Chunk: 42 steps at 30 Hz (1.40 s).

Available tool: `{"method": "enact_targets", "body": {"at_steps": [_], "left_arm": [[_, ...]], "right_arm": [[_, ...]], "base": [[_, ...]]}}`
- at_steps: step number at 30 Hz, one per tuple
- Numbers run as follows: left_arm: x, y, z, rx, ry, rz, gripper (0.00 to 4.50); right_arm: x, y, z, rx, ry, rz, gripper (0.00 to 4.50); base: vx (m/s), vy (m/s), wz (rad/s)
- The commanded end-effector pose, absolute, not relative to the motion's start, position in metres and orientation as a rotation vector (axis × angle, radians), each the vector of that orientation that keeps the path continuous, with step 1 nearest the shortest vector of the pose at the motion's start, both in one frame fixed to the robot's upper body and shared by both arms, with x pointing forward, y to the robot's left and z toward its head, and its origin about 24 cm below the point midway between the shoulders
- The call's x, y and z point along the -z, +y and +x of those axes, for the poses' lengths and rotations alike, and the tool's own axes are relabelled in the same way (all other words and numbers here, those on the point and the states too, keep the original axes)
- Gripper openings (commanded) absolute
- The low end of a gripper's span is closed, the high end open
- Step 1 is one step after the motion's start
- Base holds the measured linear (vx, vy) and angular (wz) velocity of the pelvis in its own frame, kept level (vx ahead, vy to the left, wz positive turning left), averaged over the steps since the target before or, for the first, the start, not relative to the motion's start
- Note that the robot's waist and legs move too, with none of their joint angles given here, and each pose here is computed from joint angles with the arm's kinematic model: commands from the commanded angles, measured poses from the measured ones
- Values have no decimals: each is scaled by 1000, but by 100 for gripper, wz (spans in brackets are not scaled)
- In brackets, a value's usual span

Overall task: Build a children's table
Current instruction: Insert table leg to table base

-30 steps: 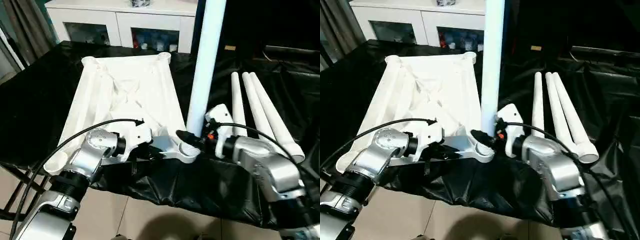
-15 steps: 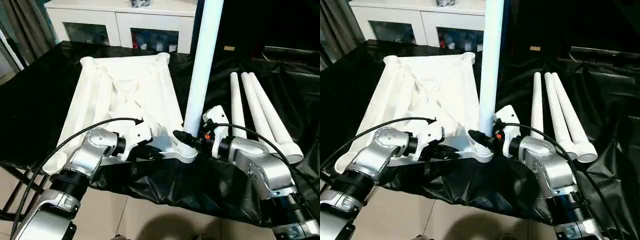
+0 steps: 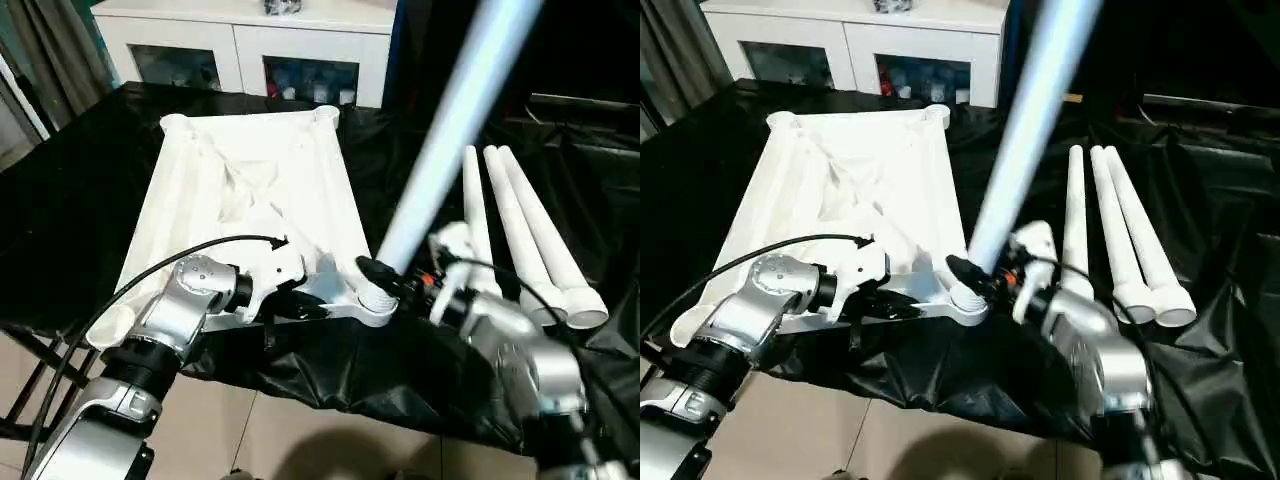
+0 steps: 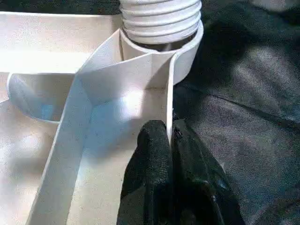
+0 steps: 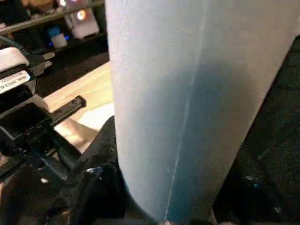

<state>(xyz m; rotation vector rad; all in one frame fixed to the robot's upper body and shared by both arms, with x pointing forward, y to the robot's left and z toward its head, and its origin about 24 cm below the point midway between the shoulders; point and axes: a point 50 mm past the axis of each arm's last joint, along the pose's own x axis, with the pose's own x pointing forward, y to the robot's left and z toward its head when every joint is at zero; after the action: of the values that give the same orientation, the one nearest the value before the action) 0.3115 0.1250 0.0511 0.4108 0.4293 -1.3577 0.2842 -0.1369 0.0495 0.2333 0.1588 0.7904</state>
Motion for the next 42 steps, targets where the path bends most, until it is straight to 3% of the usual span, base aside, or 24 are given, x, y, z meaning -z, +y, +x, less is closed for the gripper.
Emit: {"method": "enact_targets", "body": {"at_steps": [1, 11, 42], "left_arm": [[-60, 127, 319, 1320, 390, 391, 0], [-60, 126, 321, 1315, 388, 396, 0], [-68, 122, 317, 1496, 406, 510, 0]], "right_arm": [[-16, -149, 271, -695, 274, 207, 191], [-12, -147, 261, -679, 202, 81, 191], [-14, -131, 266, -1297, 470, -149, 191]], "base": [[0, 0, 0], [0, 0, 0], [0, 0, 0]]}}
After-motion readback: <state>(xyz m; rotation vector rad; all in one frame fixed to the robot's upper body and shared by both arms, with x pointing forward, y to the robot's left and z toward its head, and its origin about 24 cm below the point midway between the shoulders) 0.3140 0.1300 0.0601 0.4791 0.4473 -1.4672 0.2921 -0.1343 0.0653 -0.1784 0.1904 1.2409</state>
